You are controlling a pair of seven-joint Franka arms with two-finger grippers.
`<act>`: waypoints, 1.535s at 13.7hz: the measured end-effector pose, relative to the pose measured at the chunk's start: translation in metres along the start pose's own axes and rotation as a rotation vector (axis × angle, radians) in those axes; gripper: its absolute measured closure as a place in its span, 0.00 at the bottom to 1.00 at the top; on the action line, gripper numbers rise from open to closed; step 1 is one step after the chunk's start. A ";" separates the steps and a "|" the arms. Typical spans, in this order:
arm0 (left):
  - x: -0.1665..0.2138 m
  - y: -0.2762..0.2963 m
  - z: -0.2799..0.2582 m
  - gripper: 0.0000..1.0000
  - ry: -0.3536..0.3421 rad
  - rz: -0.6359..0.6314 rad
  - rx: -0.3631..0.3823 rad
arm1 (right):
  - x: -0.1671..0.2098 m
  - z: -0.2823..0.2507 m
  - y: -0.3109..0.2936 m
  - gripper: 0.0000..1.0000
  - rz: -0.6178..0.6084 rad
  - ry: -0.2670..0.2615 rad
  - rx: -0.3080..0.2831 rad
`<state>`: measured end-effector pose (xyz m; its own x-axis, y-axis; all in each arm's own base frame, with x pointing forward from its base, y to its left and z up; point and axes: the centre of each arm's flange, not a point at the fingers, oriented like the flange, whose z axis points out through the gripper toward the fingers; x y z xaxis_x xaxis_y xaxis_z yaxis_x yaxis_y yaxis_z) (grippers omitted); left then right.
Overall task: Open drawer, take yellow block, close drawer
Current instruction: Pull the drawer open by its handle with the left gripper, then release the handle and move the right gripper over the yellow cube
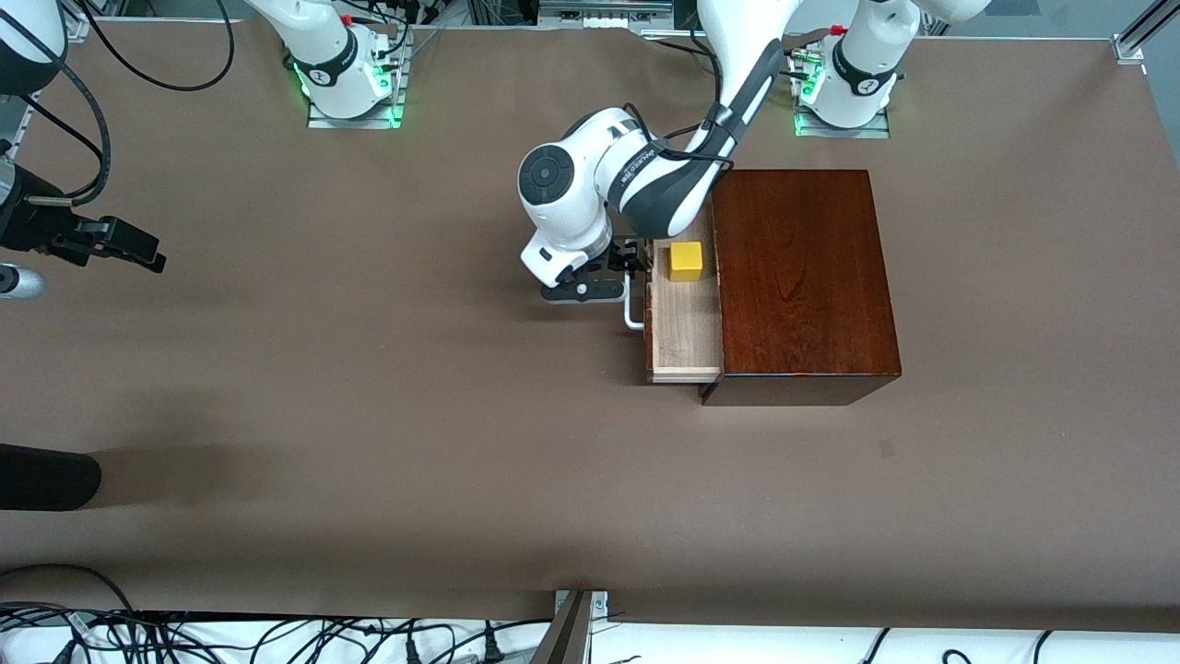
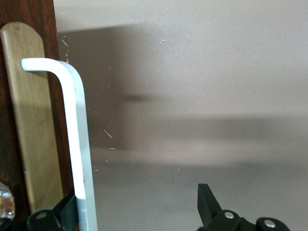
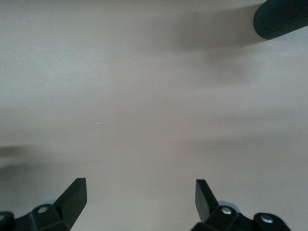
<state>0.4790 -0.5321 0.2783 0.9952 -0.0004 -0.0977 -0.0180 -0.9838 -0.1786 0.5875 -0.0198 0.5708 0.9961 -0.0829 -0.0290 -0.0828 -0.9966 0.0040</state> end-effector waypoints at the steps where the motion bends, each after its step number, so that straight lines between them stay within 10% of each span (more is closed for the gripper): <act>1: 0.000 0.000 0.000 0.00 0.000 -0.004 0.001 | 0.000 0.000 0.000 0.00 0.000 0.000 0.000; 21: -0.034 0.017 -0.044 0.00 -0.069 -0.011 0.010 | 0.000 -0.001 -0.001 0.00 -0.002 0.002 0.000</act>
<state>0.4494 -0.5564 0.3217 0.9863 0.0232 -0.1633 -0.0083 -0.9818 -0.1898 0.5872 -0.0186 0.5718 0.9964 -0.0806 -0.0273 -0.0805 -0.9967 0.0037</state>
